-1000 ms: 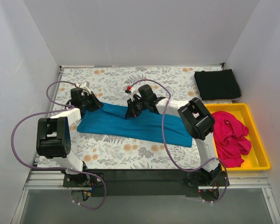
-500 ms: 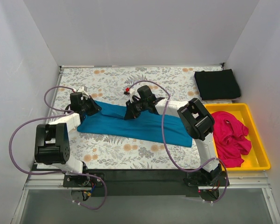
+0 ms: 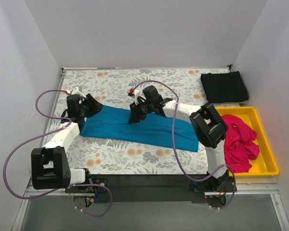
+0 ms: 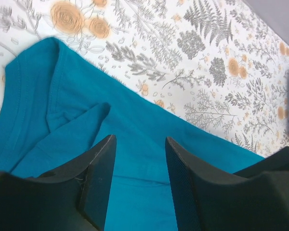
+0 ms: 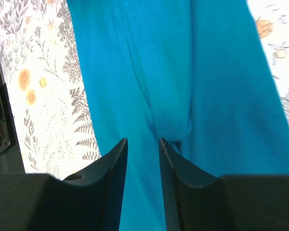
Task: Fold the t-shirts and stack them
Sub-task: Fold the tshirt
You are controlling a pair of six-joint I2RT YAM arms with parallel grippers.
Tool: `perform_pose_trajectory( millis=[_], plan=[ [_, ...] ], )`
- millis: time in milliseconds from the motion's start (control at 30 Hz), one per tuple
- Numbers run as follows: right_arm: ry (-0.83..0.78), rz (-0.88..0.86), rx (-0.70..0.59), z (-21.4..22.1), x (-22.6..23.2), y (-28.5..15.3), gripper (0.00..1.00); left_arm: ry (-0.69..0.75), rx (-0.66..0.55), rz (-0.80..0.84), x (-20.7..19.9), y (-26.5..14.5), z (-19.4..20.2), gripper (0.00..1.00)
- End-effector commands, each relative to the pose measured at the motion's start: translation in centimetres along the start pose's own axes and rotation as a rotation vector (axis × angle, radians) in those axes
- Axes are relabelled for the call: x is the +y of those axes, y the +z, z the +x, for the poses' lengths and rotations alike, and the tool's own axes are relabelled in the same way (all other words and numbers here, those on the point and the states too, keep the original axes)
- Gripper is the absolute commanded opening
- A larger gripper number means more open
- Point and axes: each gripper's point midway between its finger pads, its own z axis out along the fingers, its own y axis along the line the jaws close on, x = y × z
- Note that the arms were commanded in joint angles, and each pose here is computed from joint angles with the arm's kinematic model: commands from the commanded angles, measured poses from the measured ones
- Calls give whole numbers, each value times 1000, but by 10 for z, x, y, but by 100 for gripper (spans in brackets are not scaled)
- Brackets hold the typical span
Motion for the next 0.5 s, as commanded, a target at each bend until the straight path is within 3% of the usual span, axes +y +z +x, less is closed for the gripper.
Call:
perform_pose_trajectory(
  millis=[0,200,467],
  plan=[
    [-34,88,-36,-18,3,-32,40,-121,67,-87,7,-12,14,45],
    [108,425,82,41,-49,-96,43,-272,104,-261,31,-29,41,45],
    [207,675,284,135,-56,-159,49,-308,166,-398,59,-17,62,43]
  ],
)
